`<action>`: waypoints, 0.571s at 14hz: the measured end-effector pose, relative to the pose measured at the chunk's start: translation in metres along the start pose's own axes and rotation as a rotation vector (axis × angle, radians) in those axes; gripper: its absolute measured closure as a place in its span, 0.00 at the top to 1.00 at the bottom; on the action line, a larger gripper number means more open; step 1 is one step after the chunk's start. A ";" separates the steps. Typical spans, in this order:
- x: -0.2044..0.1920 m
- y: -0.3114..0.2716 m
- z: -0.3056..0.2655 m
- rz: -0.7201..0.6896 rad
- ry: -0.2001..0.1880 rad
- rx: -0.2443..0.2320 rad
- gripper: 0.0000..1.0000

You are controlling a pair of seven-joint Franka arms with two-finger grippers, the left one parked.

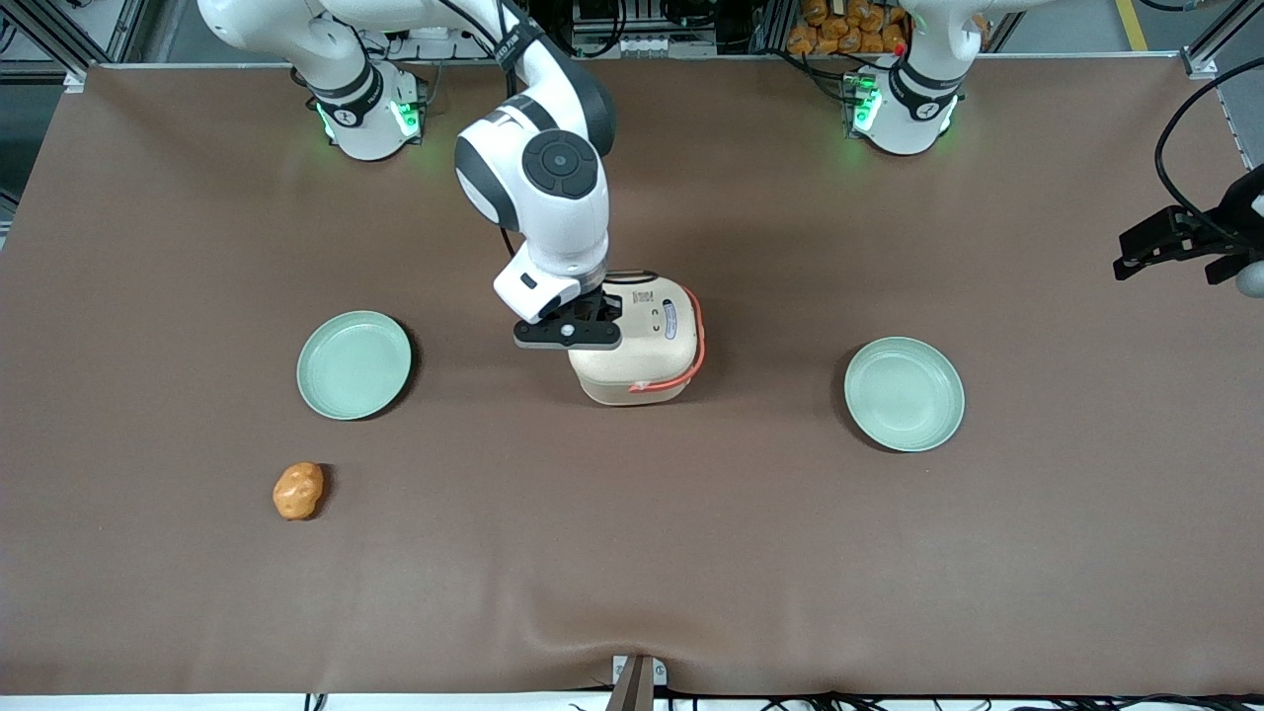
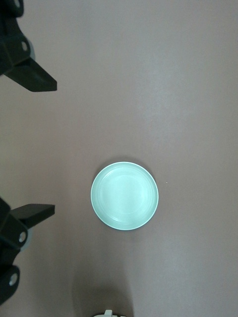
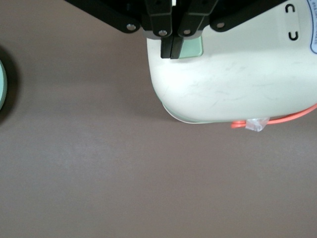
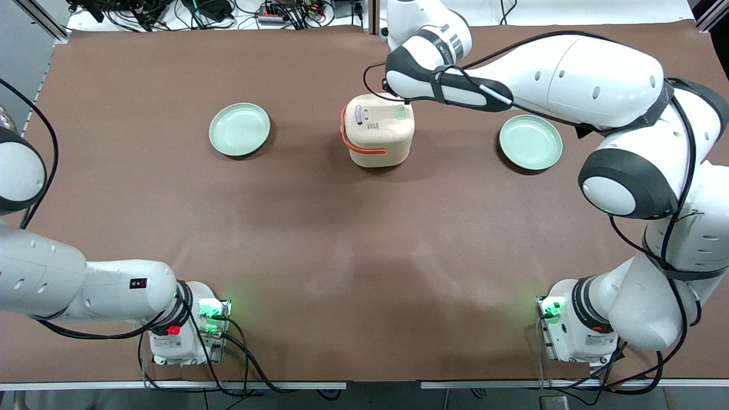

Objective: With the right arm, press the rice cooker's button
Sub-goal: 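Lower the closed right gripper onto the green button on the cooker's front, then press down on the green button with the right gripper fingertips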

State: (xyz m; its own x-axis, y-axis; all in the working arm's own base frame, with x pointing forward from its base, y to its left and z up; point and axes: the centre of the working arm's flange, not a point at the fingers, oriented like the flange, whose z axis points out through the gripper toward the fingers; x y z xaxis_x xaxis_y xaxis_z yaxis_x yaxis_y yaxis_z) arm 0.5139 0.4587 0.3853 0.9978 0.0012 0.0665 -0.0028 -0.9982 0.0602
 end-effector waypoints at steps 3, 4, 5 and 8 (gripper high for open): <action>-0.005 -0.006 0.002 -0.010 -0.002 -0.002 0.01; -0.006 -0.008 0.004 -0.013 -0.004 -0.004 0.01; -0.007 -0.009 0.007 -0.014 -0.005 -0.005 0.01; -0.007 -0.011 0.015 -0.017 -0.008 -0.009 0.01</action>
State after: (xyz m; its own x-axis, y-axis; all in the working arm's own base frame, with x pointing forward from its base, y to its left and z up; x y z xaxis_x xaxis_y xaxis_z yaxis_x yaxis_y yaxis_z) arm 0.5077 0.4692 0.3694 0.9982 0.0176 0.0570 0.0135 -0.9974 0.0705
